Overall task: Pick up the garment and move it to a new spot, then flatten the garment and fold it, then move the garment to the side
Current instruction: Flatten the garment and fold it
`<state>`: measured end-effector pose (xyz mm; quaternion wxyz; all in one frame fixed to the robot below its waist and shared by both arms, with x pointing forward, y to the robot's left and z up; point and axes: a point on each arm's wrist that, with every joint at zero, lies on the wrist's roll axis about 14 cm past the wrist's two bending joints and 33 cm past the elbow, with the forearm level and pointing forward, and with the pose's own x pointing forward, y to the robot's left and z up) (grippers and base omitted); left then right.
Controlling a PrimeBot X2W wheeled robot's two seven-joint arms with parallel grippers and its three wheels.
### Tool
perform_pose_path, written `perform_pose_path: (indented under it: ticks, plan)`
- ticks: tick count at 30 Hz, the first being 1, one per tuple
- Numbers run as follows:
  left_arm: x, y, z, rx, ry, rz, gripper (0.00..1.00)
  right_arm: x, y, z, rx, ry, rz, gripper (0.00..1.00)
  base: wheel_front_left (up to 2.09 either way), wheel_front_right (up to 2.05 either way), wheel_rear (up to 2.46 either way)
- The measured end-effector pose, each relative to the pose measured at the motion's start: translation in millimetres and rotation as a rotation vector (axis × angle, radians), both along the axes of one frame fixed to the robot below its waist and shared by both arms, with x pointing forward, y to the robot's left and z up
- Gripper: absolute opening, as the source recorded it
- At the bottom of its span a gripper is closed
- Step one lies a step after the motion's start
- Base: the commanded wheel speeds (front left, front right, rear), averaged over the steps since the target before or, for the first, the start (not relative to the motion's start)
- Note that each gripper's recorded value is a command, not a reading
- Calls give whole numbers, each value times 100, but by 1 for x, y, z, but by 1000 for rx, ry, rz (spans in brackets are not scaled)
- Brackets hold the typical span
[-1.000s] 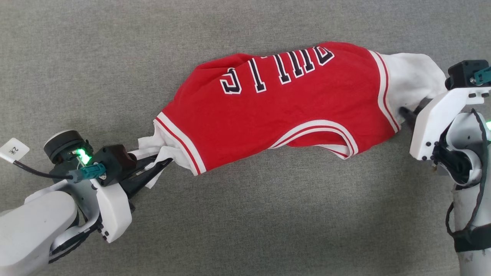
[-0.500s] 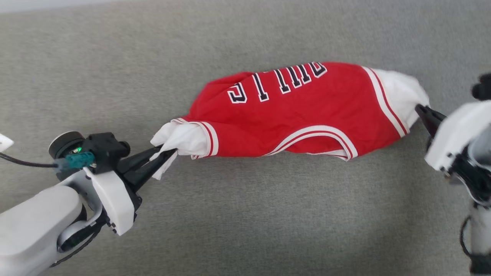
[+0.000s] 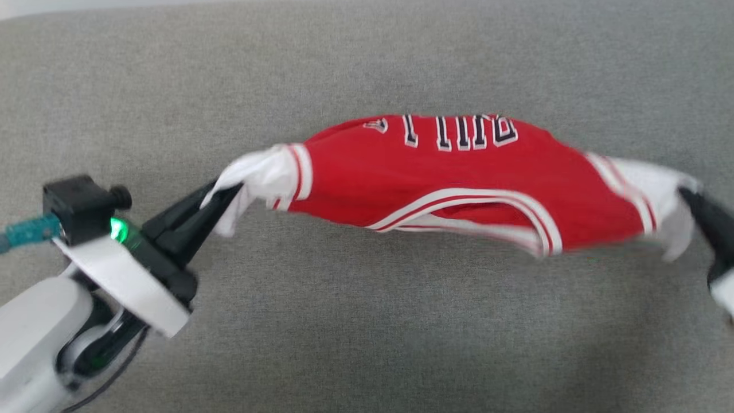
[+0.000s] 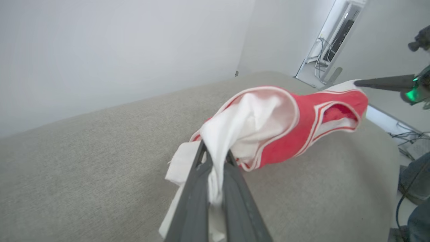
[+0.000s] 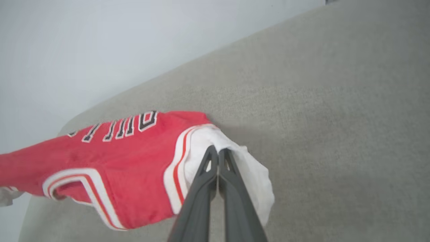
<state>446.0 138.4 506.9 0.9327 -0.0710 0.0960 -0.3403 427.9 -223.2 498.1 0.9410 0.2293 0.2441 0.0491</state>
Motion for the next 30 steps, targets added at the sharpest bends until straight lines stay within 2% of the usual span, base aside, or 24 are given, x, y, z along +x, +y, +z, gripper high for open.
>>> perform_pose_path:
  ticks: [1,2,3,4,5,7,12,20,23,24,26,30]
  plan:
    - [0,0,0,0,0,0,0,0,0,0,0,0,0,0,0,0,0]
    - [7,-11,12,-121,20,16,0,22,7,11,11,-52,8,0,0,0,0]
    - [7,-11,12,-121,20,16,0,22,7,11,11,-52,8,0,0,0,0]
    - [21,-16,25,-184,13,23,0,44,12,19,8,-91,5,0,0,0,0]
    - [30,-15,31,-204,6,31,0,56,14,22,5,-104,7,0,0,0,0]
    - [39,-14,36,-214,0,38,0,68,16,26,0,-122,7,0,0,0,0]
    - [95,-5,51,-230,-8,88,0,135,36,57,-16,-229,29,0,0,0,0]
    - [193,29,108,-298,-132,242,0,232,35,128,41,-467,-69,0,0,0,0]
    - [208,28,140,-342,-183,253,0,248,31,177,32,-610,-122,0,0,0,0]
    - [210,30,177,-379,-270,259,0,250,27,214,44,-711,-161,0,0,0,0]
    - [206,32,215,-405,-362,257,0,248,24,245,52,-793,-193,0,0,0,0]
    - [188,23,248,-450,-407,214,0,243,27,269,49,-818,-199,0,0,0,0]
